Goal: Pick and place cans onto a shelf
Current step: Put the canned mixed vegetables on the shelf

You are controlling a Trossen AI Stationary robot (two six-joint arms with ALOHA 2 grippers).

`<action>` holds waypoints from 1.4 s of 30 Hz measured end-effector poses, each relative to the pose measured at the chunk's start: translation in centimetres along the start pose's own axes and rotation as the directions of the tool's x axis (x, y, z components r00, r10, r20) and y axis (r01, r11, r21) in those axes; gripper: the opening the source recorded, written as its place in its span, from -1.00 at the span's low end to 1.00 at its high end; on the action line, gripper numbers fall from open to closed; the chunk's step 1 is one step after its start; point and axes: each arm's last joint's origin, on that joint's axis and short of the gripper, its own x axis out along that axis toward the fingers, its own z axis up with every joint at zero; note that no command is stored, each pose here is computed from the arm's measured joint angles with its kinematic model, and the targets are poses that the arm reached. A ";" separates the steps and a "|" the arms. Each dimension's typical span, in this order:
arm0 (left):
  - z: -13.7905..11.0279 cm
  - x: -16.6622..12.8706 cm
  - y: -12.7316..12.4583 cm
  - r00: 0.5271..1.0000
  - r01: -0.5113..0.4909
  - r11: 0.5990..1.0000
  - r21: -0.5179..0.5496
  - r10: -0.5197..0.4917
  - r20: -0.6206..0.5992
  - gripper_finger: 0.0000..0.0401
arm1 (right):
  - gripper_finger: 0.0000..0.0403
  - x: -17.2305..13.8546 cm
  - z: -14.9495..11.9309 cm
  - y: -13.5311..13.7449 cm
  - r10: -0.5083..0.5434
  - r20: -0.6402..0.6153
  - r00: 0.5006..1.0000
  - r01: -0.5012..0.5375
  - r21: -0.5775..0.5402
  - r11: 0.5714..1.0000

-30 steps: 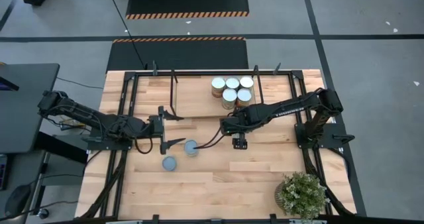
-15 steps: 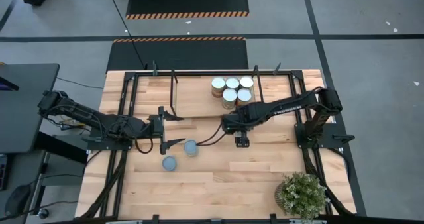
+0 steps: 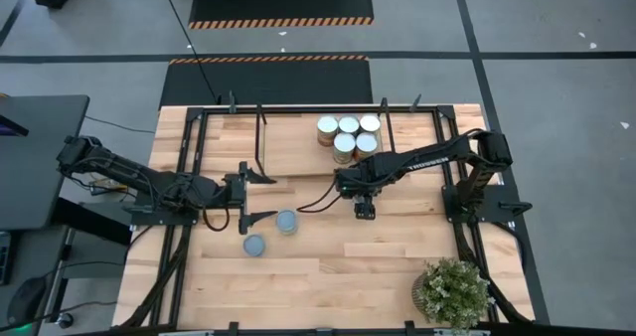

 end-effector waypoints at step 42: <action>0.0 0.0 0.0 1.000 -0.001 1.000 0.000 0.001 0.001 0.94 | 0.46 -5.6 15.5 -7.9 -0.200 0.123 0.972 0.225 -0.232 0.946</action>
